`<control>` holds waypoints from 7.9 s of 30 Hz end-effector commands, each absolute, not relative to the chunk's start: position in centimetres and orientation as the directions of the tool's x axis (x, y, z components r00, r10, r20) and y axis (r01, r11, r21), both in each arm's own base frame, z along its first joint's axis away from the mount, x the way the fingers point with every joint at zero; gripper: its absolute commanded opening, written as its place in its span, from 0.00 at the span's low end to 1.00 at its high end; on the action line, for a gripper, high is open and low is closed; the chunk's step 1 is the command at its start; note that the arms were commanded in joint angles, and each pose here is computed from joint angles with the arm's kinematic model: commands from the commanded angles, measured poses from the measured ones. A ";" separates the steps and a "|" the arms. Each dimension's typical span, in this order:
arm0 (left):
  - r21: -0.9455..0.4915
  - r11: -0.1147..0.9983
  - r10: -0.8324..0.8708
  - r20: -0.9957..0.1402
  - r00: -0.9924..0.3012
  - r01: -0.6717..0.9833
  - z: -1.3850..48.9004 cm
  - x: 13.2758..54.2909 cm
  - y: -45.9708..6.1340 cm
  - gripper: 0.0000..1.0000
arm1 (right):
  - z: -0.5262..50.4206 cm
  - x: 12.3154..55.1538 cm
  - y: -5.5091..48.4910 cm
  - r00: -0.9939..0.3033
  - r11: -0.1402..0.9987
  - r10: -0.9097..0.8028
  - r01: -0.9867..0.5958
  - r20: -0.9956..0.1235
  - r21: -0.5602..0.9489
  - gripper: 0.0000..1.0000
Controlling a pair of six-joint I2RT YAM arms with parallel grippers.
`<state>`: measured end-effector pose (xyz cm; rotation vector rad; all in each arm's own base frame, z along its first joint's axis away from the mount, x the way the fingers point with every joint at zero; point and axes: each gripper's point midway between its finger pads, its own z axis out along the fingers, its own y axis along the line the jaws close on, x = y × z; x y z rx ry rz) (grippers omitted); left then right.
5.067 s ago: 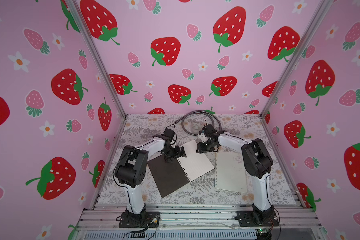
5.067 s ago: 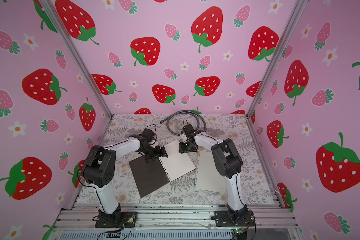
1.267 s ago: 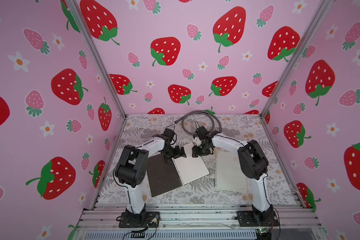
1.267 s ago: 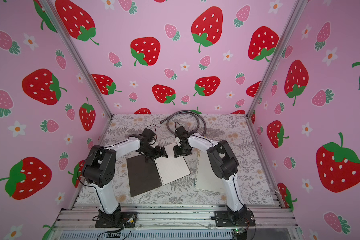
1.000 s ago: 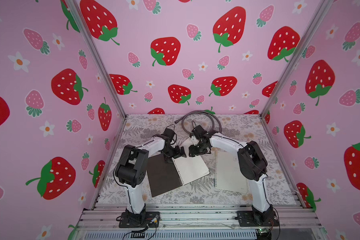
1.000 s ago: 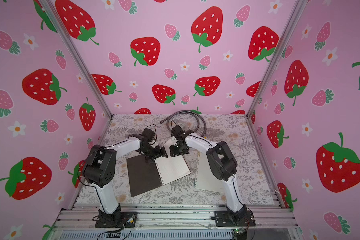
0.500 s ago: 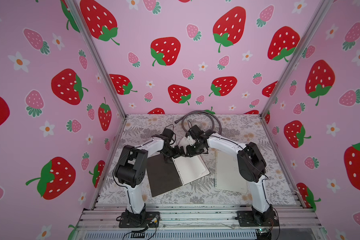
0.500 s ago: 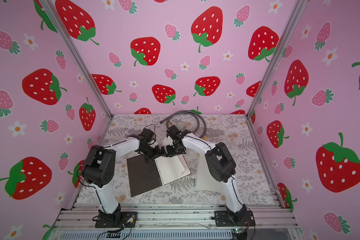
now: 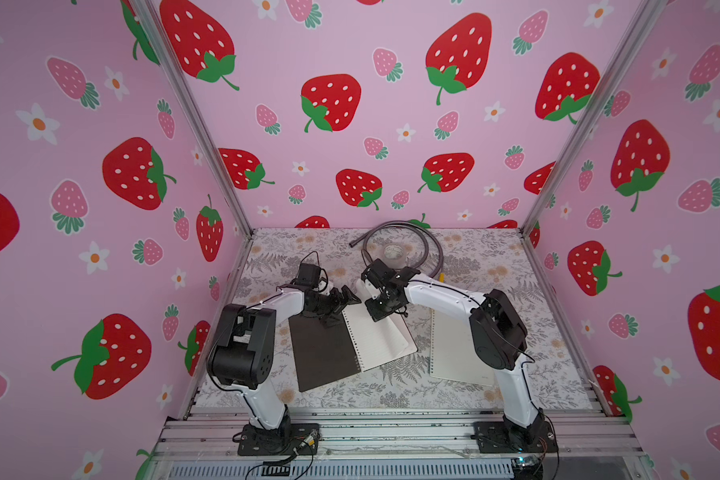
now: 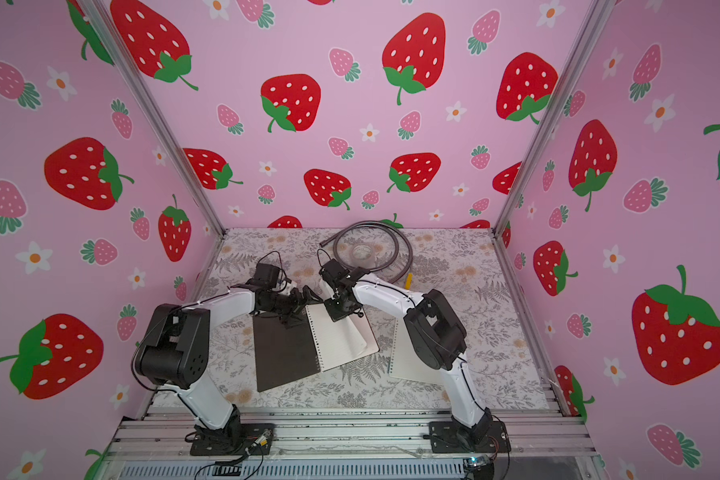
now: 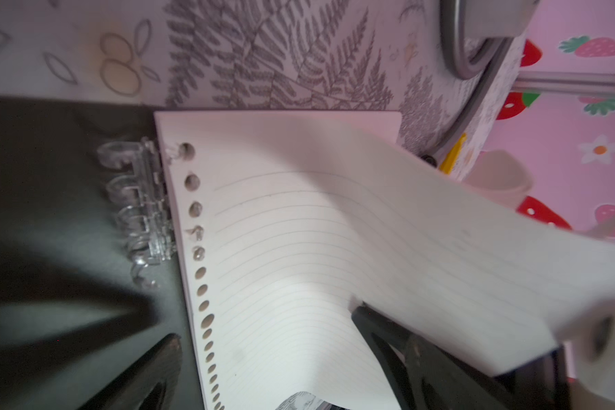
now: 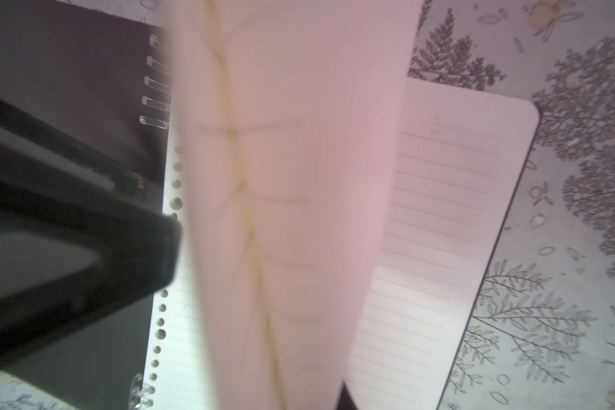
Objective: Tear off pages from different notebooks
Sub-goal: Tear off the paper from the notebook.
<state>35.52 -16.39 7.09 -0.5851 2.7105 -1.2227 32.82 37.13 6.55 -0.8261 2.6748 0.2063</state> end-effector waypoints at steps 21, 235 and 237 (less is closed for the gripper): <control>-0.858 0.383 -0.545 0.091 -0.834 -0.343 12.2 43.0 -15.7 0.99 | 8.5 33.4 37.7 -0.619 0.775 -0.608 -0.599 -0.496 -0.202 0.04; -0.739 0.624 -0.340 0.039 -0.940 -0.256 10.1 37.0 -18.8 0.00 | 12.2 28.6 42.8 -0.557 0.647 -0.641 -0.762 -0.527 0.018 0.32; -0.739 0.624 -0.338 0.038 -0.940 -0.254 10.2 37.0 -18.9 0.00 | 12.1 28.9 42.7 -0.558 0.653 -0.641 -0.757 -0.527 0.008 0.31</control>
